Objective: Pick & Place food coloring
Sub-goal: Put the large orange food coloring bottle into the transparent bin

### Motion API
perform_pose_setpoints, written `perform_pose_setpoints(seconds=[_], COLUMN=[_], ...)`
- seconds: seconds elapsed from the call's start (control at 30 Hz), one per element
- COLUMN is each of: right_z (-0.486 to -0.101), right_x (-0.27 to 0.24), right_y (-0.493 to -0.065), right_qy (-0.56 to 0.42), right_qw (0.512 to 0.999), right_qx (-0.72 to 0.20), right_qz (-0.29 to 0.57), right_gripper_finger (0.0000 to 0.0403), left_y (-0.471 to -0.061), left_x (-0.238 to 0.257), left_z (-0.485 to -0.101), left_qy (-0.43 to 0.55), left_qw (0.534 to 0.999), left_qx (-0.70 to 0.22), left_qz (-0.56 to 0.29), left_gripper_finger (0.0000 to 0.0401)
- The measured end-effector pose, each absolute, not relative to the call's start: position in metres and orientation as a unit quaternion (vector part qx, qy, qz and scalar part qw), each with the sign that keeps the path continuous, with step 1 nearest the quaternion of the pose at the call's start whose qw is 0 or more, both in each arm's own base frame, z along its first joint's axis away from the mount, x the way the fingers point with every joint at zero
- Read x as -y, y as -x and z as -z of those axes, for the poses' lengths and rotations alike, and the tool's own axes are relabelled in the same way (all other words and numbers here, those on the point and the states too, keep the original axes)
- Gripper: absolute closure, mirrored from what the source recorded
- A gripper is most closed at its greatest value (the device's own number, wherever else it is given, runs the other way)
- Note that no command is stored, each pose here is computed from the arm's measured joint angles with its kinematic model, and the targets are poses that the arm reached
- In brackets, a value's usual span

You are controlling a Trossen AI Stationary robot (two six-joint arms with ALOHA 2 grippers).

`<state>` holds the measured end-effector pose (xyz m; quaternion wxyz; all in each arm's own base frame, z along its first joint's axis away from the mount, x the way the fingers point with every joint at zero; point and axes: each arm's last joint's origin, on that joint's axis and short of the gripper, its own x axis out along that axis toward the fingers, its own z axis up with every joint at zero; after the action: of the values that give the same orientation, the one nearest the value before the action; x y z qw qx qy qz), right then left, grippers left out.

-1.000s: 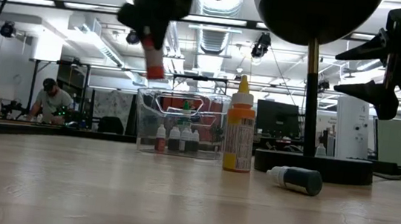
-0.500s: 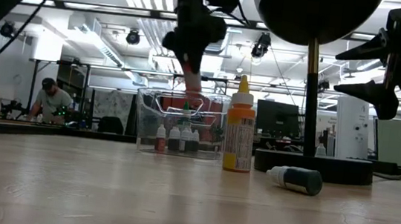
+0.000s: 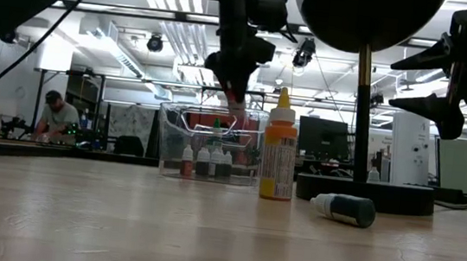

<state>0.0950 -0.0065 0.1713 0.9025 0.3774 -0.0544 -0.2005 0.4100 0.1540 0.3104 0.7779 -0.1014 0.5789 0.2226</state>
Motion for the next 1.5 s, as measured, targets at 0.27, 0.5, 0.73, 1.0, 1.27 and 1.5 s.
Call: perform_pose_setpoints(seconds=[0.27,0.5,0.73,1.0,1.27,1.5], right_z=[-0.171,-0.171,-0.171,-0.171,-0.171,-0.171], right_x=[0.006,0.006,0.006,0.006,0.006,0.006], right_y=[-0.095,-0.095,-0.095,-0.095,-0.095,-0.095], right_qy=[-0.377,-0.377,-0.377,-0.377,-0.377,-0.377], right_qw=[0.903,0.903,0.902,0.902,0.902,0.902], right_qx=[0.054,0.054,0.055,0.055,0.055,0.055], right_qz=[0.200,0.201,0.201,0.200,0.200,0.200], right_gripper_finger=[0.0101,0.0101,0.0101,0.0101,0.0101,0.0101], left_y=[-0.421,-0.431,-0.437,-0.439,-0.440,-0.440], left_x=[-0.163,-0.167,-0.172,-0.175,-0.176,-0.176], left_z=[-0.287,-0.269,-0.251,-0.237,-0.228,-0.227], left_qy=[0.068,0.045,0.031,0.020,0.010,0.005], left_qw=[0.764,0.760,0.751,0.739,0.729,0.728], left_qx=[-0.597,-0.605,-0.622,-0.641,-0.658,-0.660], left_qz=[-0.235,-0.234,-0.220,-0.206,-0.187,-0.186], left_gripper_finger=[0.0285,0.0285,0.0285,0.0285,0.0285,0.0243])
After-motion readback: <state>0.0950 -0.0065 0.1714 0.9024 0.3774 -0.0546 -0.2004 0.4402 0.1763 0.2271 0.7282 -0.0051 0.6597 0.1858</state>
